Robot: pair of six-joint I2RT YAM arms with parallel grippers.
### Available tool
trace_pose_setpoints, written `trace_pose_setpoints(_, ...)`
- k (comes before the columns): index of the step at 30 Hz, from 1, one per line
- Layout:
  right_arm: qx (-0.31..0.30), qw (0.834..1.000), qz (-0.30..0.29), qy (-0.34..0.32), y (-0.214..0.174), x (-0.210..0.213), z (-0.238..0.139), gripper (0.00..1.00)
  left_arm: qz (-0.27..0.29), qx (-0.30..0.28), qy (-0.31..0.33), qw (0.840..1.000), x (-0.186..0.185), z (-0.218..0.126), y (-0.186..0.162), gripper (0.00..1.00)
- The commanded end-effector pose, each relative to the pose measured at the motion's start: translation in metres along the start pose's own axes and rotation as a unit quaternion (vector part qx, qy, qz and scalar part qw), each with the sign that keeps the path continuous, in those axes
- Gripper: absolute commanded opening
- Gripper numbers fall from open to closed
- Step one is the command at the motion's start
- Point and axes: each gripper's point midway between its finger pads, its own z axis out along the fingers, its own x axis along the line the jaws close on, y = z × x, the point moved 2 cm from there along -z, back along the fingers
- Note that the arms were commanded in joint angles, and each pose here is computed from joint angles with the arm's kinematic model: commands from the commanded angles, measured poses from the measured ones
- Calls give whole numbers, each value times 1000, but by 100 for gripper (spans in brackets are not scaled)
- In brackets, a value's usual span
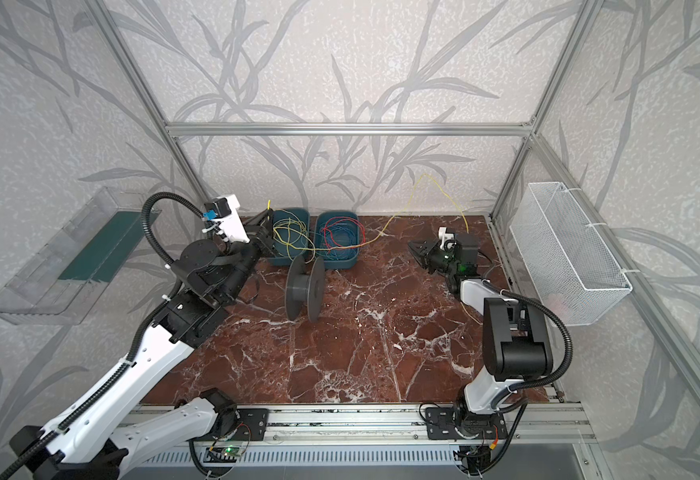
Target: Wrap the cables
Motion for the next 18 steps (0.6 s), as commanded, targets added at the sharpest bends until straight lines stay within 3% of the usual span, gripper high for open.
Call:
trace_pose_setpoints(1,9,999,-35,33,-9,39,-16,47,-35,-40,-26,998,-12,4,25,0)
trace_pose_setpoints(6,18,997,-53,54,-32,68,-33,52,-56,-26,-51,997,-20,17,9,0)
trace_pose_setpoints(11,62,988,-129,65,-94,121,-29,59,-59,-34,-105,992,-34,19,0,0)
trace_pose_setpoints(14,58,986,-132,83,-129,139,-20,66,-76,-65,-130,986,-36,16,-6,0)
trace_pose_setpoints(18,45,986,-109,116,-157,150,0,74,-69,-52,-138,987,-39,20,-19,0)
